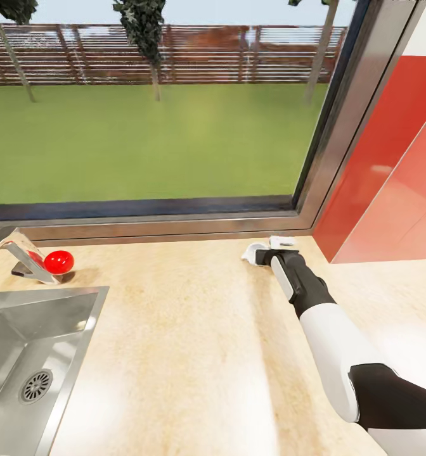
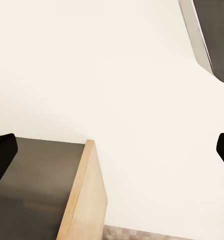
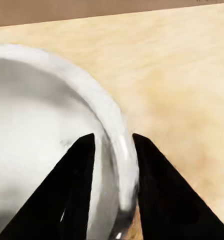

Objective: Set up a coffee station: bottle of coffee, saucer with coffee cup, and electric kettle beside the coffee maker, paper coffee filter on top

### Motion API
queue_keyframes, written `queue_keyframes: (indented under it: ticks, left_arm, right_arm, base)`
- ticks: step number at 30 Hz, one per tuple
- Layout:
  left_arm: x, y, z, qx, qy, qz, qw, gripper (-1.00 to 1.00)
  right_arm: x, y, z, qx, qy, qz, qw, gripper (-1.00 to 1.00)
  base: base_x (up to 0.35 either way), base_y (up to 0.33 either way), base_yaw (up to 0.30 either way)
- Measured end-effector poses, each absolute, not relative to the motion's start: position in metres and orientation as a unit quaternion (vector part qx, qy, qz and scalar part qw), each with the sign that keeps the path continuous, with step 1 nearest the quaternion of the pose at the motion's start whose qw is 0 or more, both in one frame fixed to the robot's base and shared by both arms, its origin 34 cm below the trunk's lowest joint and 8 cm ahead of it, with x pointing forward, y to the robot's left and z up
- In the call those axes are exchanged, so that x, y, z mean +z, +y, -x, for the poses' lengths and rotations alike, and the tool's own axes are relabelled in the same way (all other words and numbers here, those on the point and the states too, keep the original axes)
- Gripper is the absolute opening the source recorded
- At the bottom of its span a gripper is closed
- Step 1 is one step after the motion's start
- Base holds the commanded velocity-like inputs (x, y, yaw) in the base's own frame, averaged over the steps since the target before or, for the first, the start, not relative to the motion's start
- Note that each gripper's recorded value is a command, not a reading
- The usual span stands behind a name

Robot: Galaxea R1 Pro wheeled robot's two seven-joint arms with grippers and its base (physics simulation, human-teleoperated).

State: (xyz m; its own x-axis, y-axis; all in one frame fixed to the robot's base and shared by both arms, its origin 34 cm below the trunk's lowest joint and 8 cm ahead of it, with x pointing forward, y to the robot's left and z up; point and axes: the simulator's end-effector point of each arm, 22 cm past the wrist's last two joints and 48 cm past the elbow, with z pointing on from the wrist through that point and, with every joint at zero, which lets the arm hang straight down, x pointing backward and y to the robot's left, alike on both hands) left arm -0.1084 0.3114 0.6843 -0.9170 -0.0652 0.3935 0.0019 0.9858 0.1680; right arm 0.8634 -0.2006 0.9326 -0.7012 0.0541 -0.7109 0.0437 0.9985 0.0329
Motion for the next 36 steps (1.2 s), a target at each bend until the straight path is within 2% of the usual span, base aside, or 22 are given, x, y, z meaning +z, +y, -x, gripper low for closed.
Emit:
queue_keyframes:
  ticks: [29,36]
  left_arm:
    - [0.684,0.317,0.106,-0.086,-0.976,-0.016,0.201,1.00]
    - [0.683,0.323,0.104,-0.090,-0.976,-0.016,0.199,1.00]
  right_arm:
    - [0.937,-0.191,-0.865,0.013,0.921,-0.025,0.390,-1.00]
    - [0.967,-0.176,-0.876,0.026,0.907,-0.022,0.420,-1.00]
  base:
    - [0.000,0.000,0.000]
    - [0.000,0.000,0.000]
